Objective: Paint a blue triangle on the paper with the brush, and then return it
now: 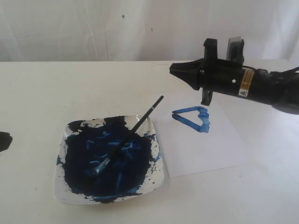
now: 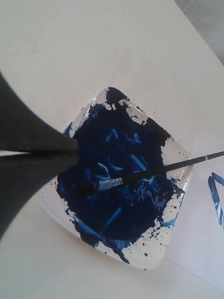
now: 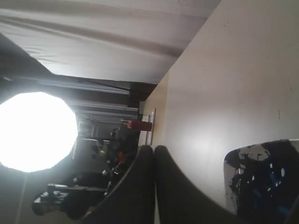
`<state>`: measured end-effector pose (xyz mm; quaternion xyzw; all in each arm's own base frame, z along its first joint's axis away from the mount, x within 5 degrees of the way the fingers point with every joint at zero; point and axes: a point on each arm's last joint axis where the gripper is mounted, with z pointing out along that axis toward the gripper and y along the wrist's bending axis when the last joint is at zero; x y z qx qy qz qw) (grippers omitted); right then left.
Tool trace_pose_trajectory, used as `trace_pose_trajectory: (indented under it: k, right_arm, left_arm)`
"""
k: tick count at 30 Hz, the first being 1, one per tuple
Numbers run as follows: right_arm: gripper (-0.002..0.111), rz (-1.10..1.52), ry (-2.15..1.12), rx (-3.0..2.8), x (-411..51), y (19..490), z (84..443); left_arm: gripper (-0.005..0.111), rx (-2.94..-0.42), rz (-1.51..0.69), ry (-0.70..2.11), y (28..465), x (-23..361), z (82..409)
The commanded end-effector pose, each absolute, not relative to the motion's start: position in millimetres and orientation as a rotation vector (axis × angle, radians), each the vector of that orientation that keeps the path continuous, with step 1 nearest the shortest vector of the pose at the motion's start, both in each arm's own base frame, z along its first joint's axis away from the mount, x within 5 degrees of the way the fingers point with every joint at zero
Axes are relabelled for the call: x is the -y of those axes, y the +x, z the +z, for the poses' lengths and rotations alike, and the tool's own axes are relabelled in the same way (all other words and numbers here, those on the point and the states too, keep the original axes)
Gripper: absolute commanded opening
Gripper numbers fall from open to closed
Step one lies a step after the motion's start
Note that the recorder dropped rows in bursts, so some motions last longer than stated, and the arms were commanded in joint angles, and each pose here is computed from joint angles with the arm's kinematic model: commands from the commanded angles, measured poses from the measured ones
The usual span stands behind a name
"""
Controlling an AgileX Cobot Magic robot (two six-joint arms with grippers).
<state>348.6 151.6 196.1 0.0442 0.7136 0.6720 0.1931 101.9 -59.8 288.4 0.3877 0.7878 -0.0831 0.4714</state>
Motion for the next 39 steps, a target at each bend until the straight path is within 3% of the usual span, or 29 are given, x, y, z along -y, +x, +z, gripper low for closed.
trace_pose_trajectory:
  k: [1, 4, 8, 13, 18, 39]
  right_arm:
    - [0.0, 1.783, -0.126, -1.969, -138, 338, 224]
    - [0.0, 1.683, -0.241, -2.001, -133, 329, 239]
    - [0.0, 1.285, -0.294, -2.118, -121, 324, 255]
    - [0.0, 0.81, -0.172, -2.122, -93, 310, 279]
    - [0.0, 0.549, -0.049, -2.035, -67, 278, 292]
    - [0.0, 0.525, -0.033, -1.994, -61, 256, 299]
  left_arm:
    - [0.0, -1.93, -0.225, 0.935, 100, 60, 288]
    - [0.0, -1.93, -0.225, 0.935, 100, 60, 288]
    - [0.0, -1.932, -0.224, 0.938, 100, 60, 287]
    - [0.0, -1.933, -0.216, 0.925, 101, 60, 282]
    - [0.0, -1.934, -0.216, 0.928, 101, 60, 282]
    - [0.0, -1.946, -0.223, 0.937, 100, 60, 281]
